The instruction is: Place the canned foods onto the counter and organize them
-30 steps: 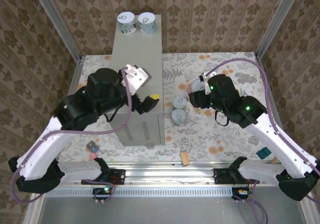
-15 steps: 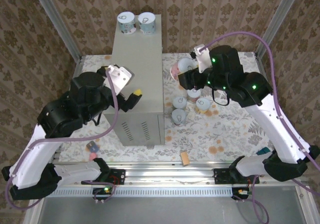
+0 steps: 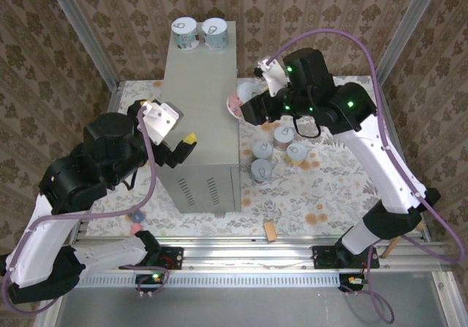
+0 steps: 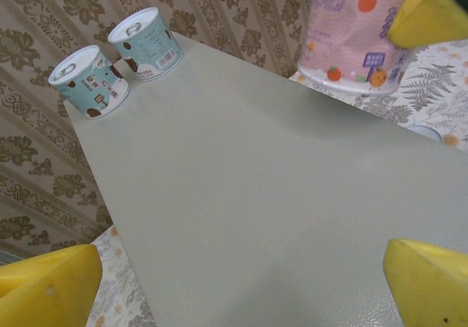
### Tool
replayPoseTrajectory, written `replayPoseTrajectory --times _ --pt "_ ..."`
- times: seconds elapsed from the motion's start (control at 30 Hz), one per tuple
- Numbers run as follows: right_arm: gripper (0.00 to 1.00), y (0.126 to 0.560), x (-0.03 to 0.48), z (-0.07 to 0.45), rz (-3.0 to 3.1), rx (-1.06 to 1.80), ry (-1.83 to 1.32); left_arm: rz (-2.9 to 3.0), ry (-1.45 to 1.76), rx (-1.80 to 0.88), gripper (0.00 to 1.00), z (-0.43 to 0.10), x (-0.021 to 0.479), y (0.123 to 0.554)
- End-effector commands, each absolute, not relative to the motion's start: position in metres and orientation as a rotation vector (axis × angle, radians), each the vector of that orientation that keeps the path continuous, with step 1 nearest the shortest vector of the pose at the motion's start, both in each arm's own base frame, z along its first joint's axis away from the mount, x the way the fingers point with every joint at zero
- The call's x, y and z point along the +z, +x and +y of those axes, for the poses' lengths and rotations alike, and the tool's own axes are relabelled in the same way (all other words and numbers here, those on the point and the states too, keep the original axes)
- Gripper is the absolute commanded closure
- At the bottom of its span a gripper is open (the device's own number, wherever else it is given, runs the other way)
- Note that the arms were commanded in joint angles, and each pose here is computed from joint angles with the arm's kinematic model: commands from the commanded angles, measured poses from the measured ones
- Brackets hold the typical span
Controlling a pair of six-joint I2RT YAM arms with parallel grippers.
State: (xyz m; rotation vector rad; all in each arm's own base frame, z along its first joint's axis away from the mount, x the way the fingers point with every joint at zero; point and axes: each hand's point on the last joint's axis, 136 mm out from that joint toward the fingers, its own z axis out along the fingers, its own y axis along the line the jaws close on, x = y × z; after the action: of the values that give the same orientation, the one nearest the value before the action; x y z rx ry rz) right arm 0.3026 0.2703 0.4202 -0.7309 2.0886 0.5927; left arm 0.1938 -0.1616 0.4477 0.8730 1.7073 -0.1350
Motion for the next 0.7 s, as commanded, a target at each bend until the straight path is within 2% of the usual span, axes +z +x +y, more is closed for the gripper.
replayPoseTrajectory --times 0.0,0.67 --pt "0.32 0.295 0.443 0.284 2.000 0.621 -0.794 1.703 0.878 -0.115 0.00 -0.154 0.448 0.191" --pt "0.27 0.298 0.417 0.353 1.998 0.389 -0.992 1.734 0.860 -0.082 0.00 -0.151 0.433 0.196"
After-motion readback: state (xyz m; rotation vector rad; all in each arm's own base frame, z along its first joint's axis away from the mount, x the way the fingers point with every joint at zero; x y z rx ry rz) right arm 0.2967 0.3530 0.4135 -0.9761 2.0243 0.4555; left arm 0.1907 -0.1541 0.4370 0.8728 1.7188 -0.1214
